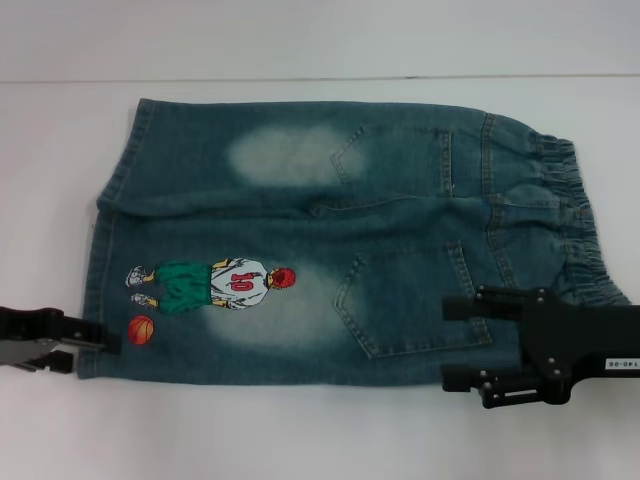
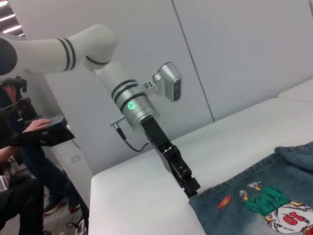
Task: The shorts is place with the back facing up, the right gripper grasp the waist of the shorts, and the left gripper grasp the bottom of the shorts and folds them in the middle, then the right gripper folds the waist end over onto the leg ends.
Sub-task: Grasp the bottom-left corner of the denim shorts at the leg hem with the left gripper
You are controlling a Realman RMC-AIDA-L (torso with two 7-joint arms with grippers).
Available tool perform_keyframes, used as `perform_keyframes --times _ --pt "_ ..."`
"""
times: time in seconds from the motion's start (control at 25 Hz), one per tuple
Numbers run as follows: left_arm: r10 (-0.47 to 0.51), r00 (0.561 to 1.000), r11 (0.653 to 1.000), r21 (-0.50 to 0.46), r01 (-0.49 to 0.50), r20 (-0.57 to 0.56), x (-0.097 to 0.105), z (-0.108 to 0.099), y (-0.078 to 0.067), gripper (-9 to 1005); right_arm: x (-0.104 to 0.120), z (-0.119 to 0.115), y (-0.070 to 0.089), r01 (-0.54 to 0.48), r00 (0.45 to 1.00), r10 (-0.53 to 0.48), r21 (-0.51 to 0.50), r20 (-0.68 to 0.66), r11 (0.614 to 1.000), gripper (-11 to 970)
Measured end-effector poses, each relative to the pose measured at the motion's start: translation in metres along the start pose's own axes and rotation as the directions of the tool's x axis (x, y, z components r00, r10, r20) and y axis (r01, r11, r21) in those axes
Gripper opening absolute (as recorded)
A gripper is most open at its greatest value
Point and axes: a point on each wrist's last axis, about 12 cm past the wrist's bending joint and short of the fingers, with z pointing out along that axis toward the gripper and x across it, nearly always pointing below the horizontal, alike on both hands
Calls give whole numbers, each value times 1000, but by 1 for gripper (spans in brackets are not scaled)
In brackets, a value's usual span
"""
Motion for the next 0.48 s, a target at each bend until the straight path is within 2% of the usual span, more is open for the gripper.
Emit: perform_keyframes --times 0.48 --pt "11 1000 1000 22 -11 -11 -4 7 -7 788 0 0 -1 3 1000 -3 6 -5 1000 917"
